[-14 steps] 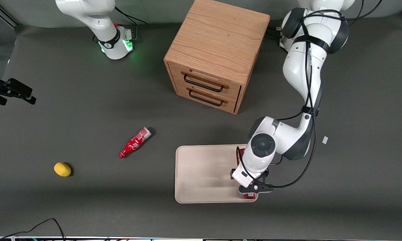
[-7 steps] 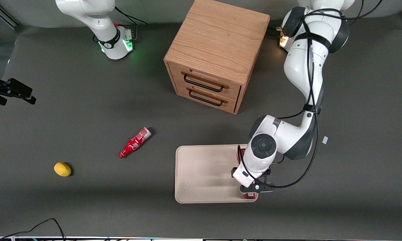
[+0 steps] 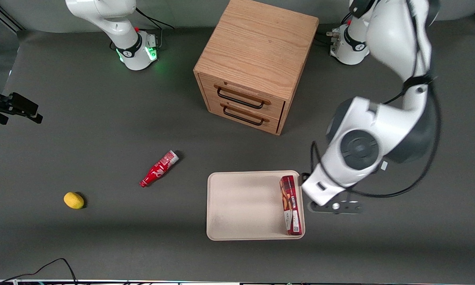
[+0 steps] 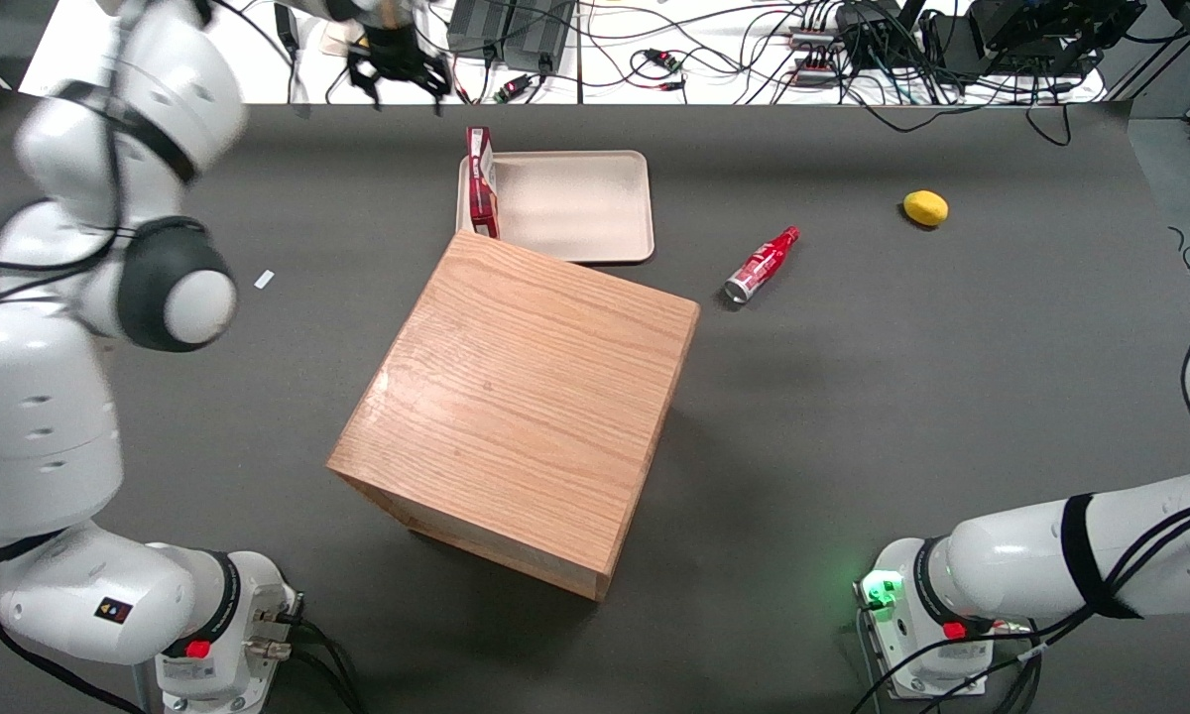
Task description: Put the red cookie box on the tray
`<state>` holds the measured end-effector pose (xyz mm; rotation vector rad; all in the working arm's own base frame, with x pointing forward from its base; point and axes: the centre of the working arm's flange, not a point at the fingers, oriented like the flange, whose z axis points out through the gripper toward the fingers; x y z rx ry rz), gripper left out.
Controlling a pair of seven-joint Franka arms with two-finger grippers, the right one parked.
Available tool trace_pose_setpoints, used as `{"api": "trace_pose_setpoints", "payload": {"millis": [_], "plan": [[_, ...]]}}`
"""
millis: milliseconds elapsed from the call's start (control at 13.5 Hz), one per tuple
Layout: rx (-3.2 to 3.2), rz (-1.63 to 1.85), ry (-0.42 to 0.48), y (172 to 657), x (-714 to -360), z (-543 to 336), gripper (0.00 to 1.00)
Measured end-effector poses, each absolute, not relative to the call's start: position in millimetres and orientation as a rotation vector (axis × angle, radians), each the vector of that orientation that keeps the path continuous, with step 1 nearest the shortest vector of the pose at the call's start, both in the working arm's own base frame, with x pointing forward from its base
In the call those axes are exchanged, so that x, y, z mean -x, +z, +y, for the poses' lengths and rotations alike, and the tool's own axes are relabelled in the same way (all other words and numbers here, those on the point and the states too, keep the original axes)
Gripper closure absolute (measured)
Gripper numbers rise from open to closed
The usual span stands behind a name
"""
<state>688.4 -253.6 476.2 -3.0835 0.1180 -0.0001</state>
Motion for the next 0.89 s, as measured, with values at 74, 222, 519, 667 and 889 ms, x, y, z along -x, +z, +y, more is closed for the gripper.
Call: {"api": "trace_pose_setpoints", "payload": {"millis": [74,222,519,667,889], "plan": [[3.085,0.141,0.014,495,-680,-230,0.0],[3.075,0.16,0.037,526,-656,-190,0.0],[3.052,0.217,0.063,564,-604,-120,0.0],[3.051,0.201,0.076,574,-584,-80,0.0],[3.071,0.216,0.089,585,-565,-24,0.0]]}}
